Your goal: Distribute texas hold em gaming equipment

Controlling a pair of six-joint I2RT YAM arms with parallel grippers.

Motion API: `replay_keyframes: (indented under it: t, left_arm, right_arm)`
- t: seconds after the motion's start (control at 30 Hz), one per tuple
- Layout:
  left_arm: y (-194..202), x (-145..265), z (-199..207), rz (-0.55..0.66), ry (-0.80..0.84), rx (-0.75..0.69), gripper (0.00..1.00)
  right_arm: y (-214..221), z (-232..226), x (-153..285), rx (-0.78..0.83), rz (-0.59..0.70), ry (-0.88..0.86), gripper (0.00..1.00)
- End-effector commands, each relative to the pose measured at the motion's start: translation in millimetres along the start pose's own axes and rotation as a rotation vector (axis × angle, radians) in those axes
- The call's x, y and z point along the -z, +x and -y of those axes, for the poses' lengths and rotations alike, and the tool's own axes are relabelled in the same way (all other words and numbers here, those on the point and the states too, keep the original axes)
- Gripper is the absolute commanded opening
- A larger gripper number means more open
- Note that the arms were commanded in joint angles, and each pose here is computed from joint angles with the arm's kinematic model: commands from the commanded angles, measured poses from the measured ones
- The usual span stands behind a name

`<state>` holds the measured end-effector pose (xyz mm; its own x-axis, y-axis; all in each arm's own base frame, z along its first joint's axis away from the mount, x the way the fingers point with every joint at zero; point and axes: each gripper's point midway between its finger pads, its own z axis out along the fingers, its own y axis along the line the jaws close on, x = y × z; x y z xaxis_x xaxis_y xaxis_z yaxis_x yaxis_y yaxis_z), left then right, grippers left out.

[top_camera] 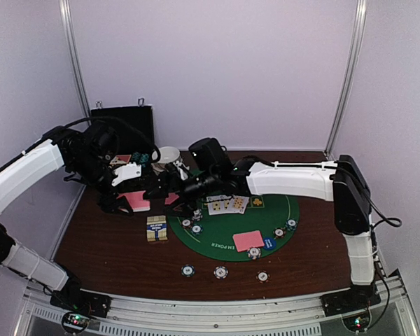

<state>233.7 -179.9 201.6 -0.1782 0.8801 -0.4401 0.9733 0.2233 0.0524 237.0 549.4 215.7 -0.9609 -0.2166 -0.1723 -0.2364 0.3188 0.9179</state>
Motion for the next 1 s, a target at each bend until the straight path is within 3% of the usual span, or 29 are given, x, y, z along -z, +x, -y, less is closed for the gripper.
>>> replay_keyframes:
  t: [0.0, 0.67, 0.97]
  left_arm:
    - [-17.9, 7.7, -9.8, 0.066, -0.030, -0.003, 0.00]
    - [-27.5, 9.9, -8.7, 0.102, -0.006, 0.009, 0.00]
    - [-27.4, 13.5, -5.6, 0.108, -0.006, 0.002, 0.00]
  right_arm:
    - [-1.0, -27.9, -10.2, 0.018, -0.021, -0.097, 1.00]
    - [-13.0, -27.6, -59.9, -0.050, -0.049, -0.194, 0.99]
    - [-13.8, -3.5, -56.6, -0.089, -0.042, -0.116, 0.90]
